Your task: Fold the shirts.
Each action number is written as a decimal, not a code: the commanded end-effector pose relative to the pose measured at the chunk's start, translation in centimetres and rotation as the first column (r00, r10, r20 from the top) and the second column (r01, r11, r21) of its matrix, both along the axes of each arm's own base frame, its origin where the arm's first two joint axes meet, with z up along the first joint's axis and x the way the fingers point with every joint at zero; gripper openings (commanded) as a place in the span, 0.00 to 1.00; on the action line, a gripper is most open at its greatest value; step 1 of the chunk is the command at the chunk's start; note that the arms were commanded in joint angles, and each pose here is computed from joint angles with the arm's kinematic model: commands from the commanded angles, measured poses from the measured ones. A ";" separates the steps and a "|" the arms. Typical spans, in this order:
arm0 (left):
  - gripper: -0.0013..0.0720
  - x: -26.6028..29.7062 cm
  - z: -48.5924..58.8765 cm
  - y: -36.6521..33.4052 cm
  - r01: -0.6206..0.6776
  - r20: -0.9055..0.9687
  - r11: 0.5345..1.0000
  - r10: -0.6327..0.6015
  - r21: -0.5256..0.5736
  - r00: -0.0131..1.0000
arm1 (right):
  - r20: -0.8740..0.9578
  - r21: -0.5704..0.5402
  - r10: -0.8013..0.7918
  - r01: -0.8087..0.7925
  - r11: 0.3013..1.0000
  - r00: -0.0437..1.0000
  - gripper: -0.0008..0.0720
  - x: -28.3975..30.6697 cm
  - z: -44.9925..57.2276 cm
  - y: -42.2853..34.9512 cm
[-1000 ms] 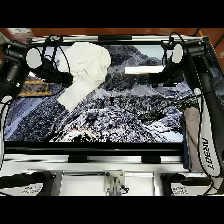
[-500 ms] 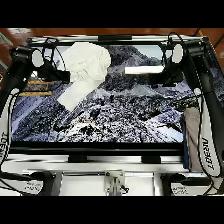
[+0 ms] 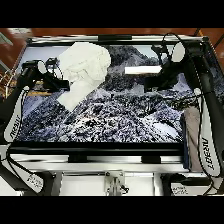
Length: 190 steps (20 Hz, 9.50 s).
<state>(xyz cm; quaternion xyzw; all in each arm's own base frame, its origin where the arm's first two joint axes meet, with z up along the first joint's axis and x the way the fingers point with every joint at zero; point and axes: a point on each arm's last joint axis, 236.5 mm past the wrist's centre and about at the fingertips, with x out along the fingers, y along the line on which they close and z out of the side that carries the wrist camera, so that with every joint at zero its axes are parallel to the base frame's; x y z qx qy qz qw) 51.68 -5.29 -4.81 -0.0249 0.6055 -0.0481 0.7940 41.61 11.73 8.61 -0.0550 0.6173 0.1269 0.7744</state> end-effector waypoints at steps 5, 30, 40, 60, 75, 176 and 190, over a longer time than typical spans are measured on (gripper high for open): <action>0.22 -1.9 -3.4 -3.5 0.005 -0.132 0.986 -0.027 -0.166 0.991 | 0.007 -0.035 -0.009 0.009 0.999 1.000 0.96 0.2 -0.1 -0.9; 0.93 -25.9 22.6 -49.0 0.640 0.468 0.292 -0.483 -0.711 0.740 | 0.698 0.162 -0.351 0.341 0.926 0.624 0.95 -7.8 29.9 -14.5; 0.93 -12.0 9.8 -11.5 0.230 -0.115 0.936 -0.268 -0.266 0.957 | 0.288 0.150 -0.271 0.236 0.960 0.918 0.95 -4.0 17.1 -9.3; 0.08 -8.5 -3.1 -16.1 0.034 -0.126 0.866 -0.111 -0.500 0.986 | 0.067 0.119 -0.158 0.150 0.982 0.985 0.95 0.4 7.8 -4.5; 0.07 -18.5 53.3 -21.9 0.756 0.909 0.584 -0.072 -0.296 0.411 | 0.491 0.172 -0.124 0.044 0.984 0.862 0.95 -3.5 21.7 -4.8; 0.07 -19.4 22.9 -9.4 0.336 0.272 0.862 -0.243 -0.379 0.931 | 0.130 -0.077 -0.340 0.351 0.933 0.931 0.09 -6.6 9.2 -16.3; 1.00 -15.6 21.6 -2.1 0.015 0.237 0.895 0.102 -0.446 0.966 | 0.130 0.391 -0.240 0.172 0.904 0.962 0.88 -1.9 6.0 -5.3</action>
